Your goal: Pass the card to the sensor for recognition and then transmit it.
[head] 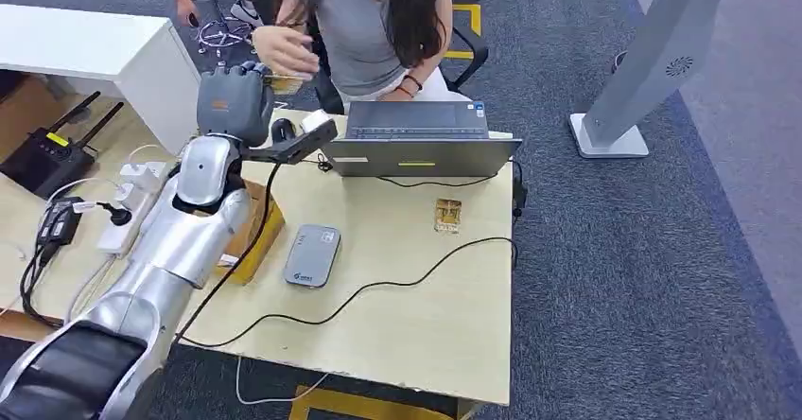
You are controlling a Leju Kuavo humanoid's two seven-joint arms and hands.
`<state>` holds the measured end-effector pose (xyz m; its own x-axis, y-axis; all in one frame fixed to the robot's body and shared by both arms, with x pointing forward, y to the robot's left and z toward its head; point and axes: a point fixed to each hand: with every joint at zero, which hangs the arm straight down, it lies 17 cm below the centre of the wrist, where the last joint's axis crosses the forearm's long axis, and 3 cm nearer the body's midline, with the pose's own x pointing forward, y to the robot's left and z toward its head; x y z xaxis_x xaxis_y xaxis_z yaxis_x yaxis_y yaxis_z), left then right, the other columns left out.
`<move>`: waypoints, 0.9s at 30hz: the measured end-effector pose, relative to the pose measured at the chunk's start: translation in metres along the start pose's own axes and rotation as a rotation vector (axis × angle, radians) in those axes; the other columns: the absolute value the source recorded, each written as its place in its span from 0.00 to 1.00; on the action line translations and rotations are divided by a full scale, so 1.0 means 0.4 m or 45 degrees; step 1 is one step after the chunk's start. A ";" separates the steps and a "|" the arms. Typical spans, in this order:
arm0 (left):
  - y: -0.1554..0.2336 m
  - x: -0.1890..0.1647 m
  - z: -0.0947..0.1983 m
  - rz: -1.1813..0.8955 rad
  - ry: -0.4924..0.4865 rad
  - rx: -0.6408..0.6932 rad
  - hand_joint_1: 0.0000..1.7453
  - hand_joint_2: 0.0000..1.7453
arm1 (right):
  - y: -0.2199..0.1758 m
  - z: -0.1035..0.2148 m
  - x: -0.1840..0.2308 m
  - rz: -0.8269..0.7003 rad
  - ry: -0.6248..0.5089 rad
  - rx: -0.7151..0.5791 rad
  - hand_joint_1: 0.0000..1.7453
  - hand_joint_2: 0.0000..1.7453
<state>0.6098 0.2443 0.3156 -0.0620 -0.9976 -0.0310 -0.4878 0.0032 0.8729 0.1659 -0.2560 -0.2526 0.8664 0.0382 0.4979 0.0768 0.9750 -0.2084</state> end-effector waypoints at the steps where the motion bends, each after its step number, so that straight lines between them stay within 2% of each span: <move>1: -0.004 -0.004 0.001 -0.001 0.004 -0.005 1.00 1.00 | 0.000 0.000 0.000 0.001 -0.001 0.000 0.00 0.00; 3: -0.009 -0.010 0.002 -0.003 0.010 -0.011 1.00 1.00 | 0.000 0.000 0.000 0.002 -0.001 0.000 0.00 0.00; 4: -0.012 -0.016 0.003 -0.005 0.015 -0.013 0.12 1.00 | 0.000 0.000 0.001 0.003 -0.001 0.001 0.00 0.00; 5: -0.014 -0.019 0.004 -0.005 0.018 -0.012 0.00 1.00 | 0.000 0.000 0.001 0.004 -0.002 0.001 0.00 0.00; 16: -0.045 -0.063 0.027 -0.030 0.045 -0.018 0.00 1.00 | 0.002 0.000 -0.001 0.027 0.002 0.003 0.00 0.00; 27: -0.060 -0.070 0.035 -0.039 0.048 -0.035 0.00 1.00 | 0.002 0.000 0.000 0.032 0.000 0.005 0.00 0.00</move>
<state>0.6111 0.2730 0.2890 -0.0142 -0.9991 -0.0398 -0.4650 -0.0286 0.8848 0.1661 -0.2551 -0.2528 0.8680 0.0626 0.4926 0.0531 0.9746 -0.2174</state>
